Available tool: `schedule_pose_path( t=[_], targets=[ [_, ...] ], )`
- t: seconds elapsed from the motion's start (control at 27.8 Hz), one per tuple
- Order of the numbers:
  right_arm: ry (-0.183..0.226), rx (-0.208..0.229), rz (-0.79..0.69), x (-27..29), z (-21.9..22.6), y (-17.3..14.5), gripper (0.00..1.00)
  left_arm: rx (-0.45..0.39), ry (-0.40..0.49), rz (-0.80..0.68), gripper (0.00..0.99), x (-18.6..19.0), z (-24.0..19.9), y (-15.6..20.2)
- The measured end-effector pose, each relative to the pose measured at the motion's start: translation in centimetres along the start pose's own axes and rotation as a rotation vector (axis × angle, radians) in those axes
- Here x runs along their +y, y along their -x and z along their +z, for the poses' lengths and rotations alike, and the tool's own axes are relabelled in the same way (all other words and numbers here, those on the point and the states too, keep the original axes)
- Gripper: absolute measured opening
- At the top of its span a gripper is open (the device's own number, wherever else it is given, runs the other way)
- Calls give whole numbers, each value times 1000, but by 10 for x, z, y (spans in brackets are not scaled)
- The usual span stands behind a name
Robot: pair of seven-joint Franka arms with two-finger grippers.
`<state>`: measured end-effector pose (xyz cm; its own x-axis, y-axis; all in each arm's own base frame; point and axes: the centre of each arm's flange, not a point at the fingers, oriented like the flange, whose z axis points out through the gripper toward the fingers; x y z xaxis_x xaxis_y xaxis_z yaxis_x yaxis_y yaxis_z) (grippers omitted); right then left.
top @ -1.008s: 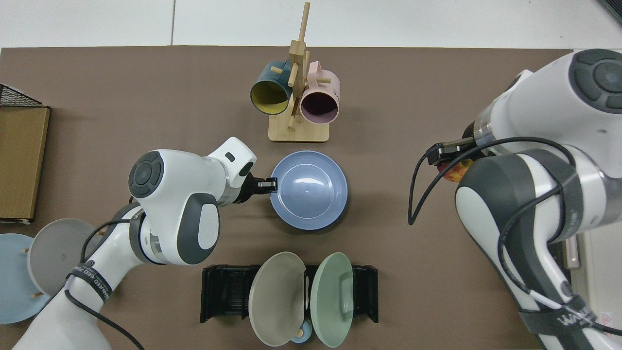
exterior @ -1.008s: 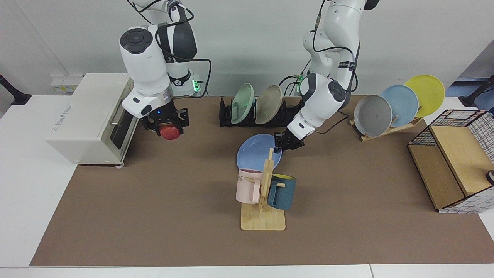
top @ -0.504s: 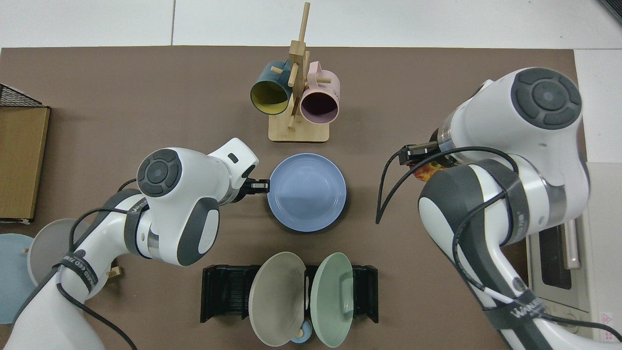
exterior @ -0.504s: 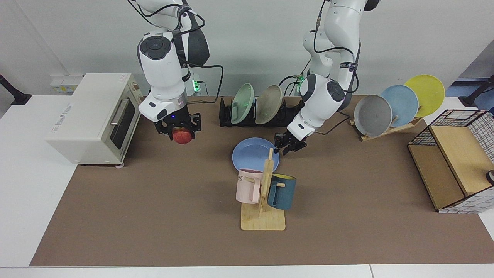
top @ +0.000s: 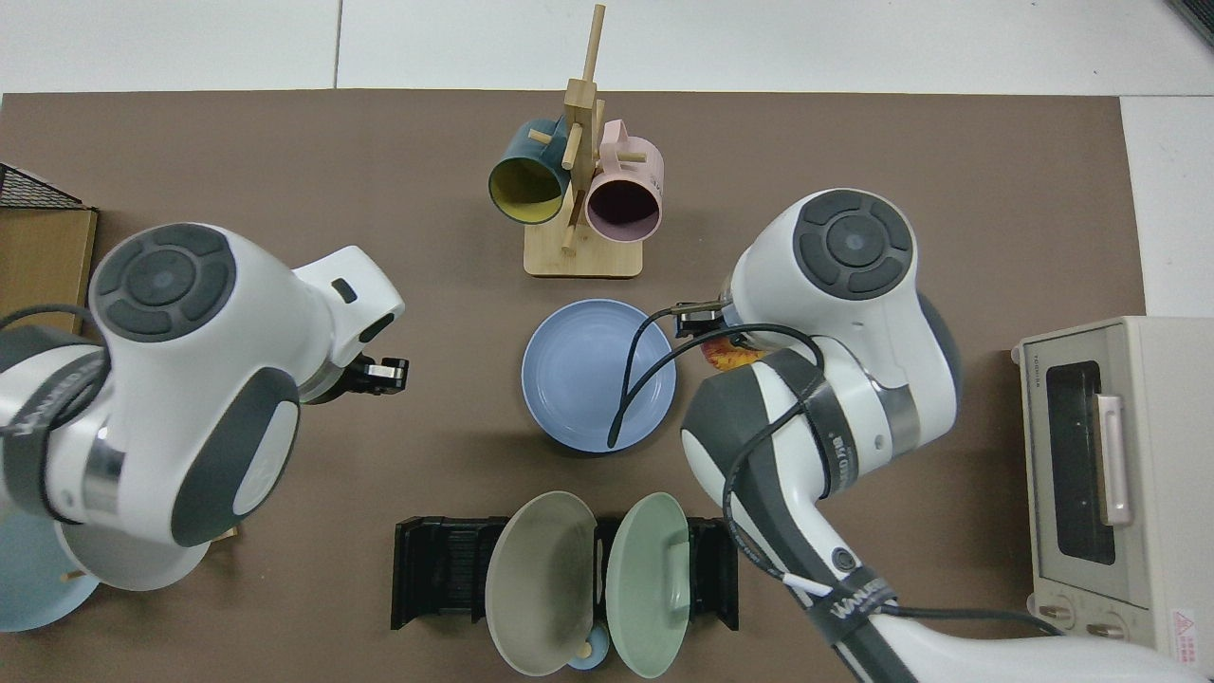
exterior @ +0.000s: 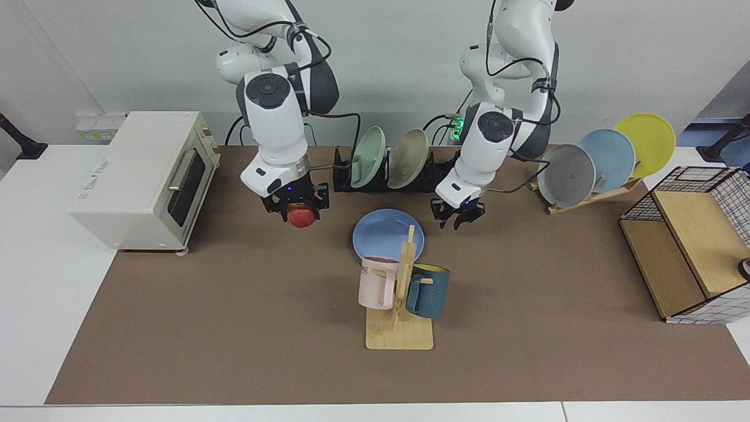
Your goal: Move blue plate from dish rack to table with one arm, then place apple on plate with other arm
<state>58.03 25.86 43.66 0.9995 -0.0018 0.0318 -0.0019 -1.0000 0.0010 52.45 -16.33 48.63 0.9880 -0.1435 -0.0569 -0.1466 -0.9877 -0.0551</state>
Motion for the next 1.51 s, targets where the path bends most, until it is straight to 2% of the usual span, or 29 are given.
schedule_pose_path(
  t=[0.18, 0.22, 0.36, 0.43, 0.47, 0.54, 0.65, 0.76, 0.79, 0.83, 0.97, 1.12, 1.15, 1.19, 1.22, 1.3, 1.51],
  targets=[
    [10, -13, 50, -32, 22, 9, 758, -22, -16, 26, 388, -22, -36, 19],
    [11, -12, 60, -40, 27, 11, 758, -28, -19, 29, 427, -24, -42, 23],
    [13, -5, 103, -76, 47, 18, 758, -33, -24, 38, 463, -36, -69, 35],
    [14, 0, 121, -91, 57, 19, 758, -29, -24, 46, 551, -45, -84, 40],
    [13, 3, 129, -98, 63, 19, 758, -26, -23, 48, 630, -51, -92, 43],
    [11, 11, 141, -109, 75, 19, 758, -17, -15, 49, 634, -65, -111, 48],
    [11, 11, 154, -121, 94, 20, 758, 0, 34, 35, 709, -81, -134, 53],
    [-1, -7, 167, -129, 109, 23, 758, 16, 95, 15, 855, -92, -145, 54],
    [-6, -14, 169, -131, 113, 24, 758, 17, 107, 10, 956, -95, -146, 54],
    [-8, -19, 170, -134, 116, 25, 758, 17, 114, 7, 982, -97, -145, 54],
    [-11, -27, 163, -141, 118, 30, 758, 20, 128, 6, 987, -99, -146, 47],
    [8, -47, 158, -142, 119, 34, 793, 24, 134, 10, 987, -101, -157, 33],
    [15, -54, 158, -141, 117, 35, 833, 25, 133, 10, 987, -102, -158, 30],
    [19, -57, 159, -141, 114, 34, 925, 27, 130, 10, 987, -103, -159, 27],
    [18, -55, 161, -140, 109, 32, 952, 27, 125, 9, 987, -104, -160, 25],
    [10, -43, 173, -134, 91, 25, 1000, 25, 113, 8, 987, -106, -159, 22],
    [-4, -24, 184, -89, 16, -6, 1000, 6, 108, 22, 987, -107, -154, 21]
  ],
)
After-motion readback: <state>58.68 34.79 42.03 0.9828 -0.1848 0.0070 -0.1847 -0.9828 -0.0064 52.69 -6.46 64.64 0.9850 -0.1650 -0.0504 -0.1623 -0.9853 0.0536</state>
